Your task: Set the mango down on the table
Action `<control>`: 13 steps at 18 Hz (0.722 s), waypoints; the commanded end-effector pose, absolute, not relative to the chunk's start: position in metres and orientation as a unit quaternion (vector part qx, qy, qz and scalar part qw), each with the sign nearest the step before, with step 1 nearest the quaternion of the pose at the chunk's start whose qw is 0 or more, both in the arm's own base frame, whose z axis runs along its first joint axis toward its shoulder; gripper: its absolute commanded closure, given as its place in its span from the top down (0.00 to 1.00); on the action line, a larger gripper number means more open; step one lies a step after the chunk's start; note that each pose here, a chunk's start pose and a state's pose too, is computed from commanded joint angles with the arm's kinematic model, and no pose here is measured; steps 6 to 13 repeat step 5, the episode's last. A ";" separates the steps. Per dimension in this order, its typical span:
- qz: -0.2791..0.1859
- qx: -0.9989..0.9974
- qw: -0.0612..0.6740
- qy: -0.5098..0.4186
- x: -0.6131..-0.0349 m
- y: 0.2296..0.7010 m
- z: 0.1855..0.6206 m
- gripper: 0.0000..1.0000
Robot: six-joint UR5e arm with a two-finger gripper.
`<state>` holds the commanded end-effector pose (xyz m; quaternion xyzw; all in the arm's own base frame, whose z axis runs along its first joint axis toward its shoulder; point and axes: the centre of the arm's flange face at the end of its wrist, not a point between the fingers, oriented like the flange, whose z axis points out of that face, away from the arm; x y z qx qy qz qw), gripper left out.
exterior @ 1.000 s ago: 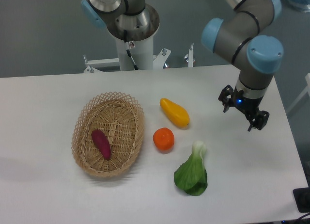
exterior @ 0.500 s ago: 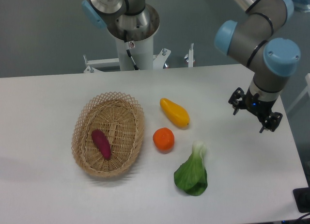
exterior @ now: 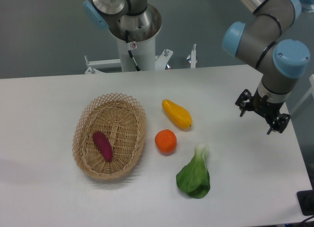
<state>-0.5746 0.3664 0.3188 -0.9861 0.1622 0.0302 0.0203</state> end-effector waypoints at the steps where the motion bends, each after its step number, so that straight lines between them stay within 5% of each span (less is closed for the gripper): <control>1: 0.030 -0.986 0.020 0.162 -0.575 0.366 0.319 1.00; 13: 0.030 -0.986 0.020 0.162 -0.575 0.366 0.319 1.00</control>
